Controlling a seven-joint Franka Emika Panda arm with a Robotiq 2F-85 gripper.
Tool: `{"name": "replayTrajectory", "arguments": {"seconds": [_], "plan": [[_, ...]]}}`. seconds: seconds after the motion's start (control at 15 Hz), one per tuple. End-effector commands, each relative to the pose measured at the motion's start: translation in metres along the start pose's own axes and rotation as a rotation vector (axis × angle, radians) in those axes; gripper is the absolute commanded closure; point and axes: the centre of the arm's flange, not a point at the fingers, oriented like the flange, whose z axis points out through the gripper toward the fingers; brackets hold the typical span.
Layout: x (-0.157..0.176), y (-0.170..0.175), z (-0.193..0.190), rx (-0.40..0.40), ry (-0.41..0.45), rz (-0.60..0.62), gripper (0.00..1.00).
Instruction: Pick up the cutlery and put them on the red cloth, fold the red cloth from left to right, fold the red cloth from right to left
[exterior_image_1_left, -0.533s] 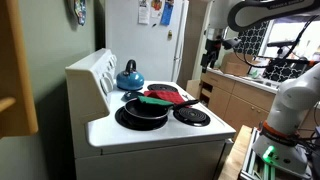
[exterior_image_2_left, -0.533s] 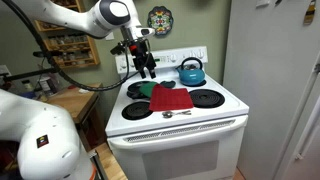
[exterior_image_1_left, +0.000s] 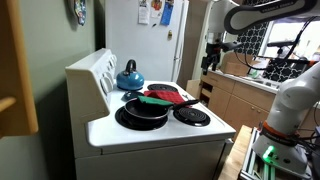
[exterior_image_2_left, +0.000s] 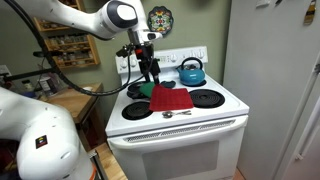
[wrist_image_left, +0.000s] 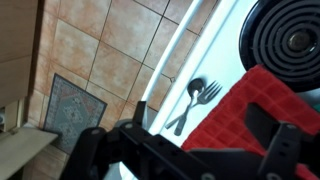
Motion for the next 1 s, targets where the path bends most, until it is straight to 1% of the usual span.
{"name": "replayTrajectory", "arguments": {"seconds": [0.0, 0.2, 0.27, 0.33, 0.4, 0.53, 0.8, 0.93], "plan": [[0.016, 0.042, 0.058, 0.064, -0.082, 0.147, 0.0], [0.031, 0.062, 0.098, 0.146, -0.081, 0.215, 0.0], [0.036, 0.064, 0.112, 0.171, -0.094, 0.216, 0.0], [0.04, 0.067, 0.123, 0.17, -0.103, 0.238, 0.0], [0.032, 0.066, 0.098, 0.136, -0.085, 0.214, 0.0], [0.037, 0.068, 0.116, 0.145, -0.104, 0.227, 0.0], [0.038, 0.067, 0.12, 0.145, -0.111, 0.228, 0.0], [0.051, 0.064, 0.129, 0.188, -0.085, 0.26, 0.0]]}}
